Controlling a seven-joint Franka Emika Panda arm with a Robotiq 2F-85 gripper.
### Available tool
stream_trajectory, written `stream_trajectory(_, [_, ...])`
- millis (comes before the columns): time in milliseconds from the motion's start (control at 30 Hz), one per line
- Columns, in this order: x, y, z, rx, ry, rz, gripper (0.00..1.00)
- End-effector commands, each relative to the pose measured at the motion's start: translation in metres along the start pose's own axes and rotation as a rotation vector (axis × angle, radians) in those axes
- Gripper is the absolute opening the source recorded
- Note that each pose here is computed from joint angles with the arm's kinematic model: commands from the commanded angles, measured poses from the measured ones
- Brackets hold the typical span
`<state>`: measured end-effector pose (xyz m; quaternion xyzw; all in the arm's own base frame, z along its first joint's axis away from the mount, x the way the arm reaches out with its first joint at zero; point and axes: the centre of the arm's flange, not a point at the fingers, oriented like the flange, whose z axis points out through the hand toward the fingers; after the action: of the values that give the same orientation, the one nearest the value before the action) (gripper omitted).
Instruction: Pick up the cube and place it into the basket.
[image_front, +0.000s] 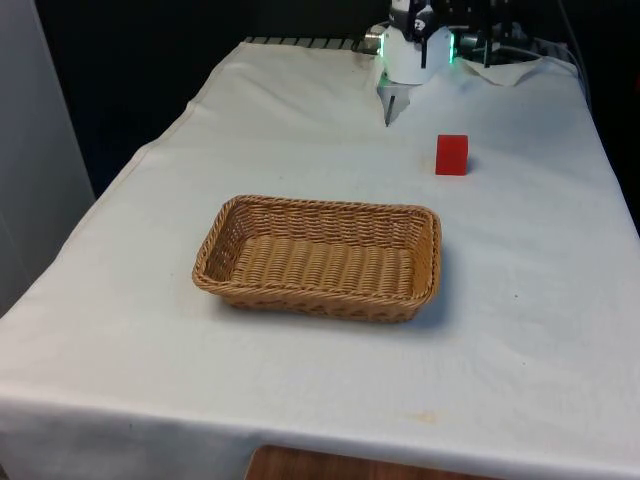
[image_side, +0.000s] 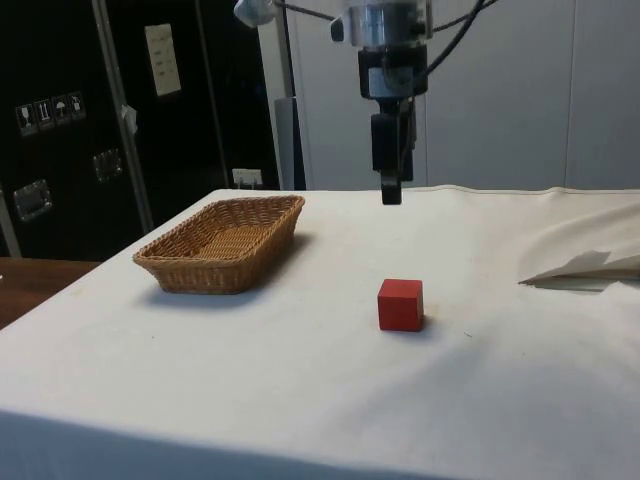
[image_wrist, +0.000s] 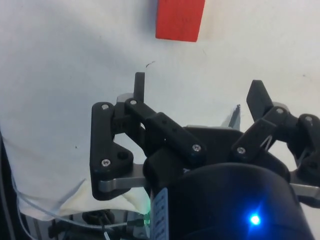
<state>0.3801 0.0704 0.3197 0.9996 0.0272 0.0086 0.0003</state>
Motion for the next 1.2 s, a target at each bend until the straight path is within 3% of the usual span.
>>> stream_trajectory(0, [0.0, -0.002, 0.003, 0.005, 0.006, 0.003, 1.0])
stream_trajectory(233, [0.0, 0.0, 0.015, 0.001, -0.004, 0.001, 1.0])
stream_trajectory(467, [-0.001, -0.002, 0.034, 0.018, -0.003, 0.002, 1.0])
stream_trajectory(500, [0.0, -0.001, 0.036, 0.007, -0.011, 0.002, 1.0])
stream_trajectory(533, [-0.001, -0.002, 0.039, 0.02, -0.005, 0.002, 1.0])
stream_trajectory(767, [-0.001, -0.002, 0.057, 0.027, -0.01, 0.003, 1.0])
stream_trajectory(800, [-0.001, 0.0, 0.058, 0.014, -0.019, 0.003, 1.0])
stream_trajectory(833, [-0.001, -0.002, 0.063, 0.028, -0.012, 0.004, 1.0])
stream_trajectory(1100, [-0.001, -0.001, 0.08, 0.026, -0.017, 0.005, 1.0])
stream_trajectory(1133, [0.0, 0.0, 0.079, 0.013, -0.025, 0.004, 1.0])
stream_trajectory(1167, [-0.001, -0.002, 0.084, 0.024, -0.019, 0.005, 1.0])
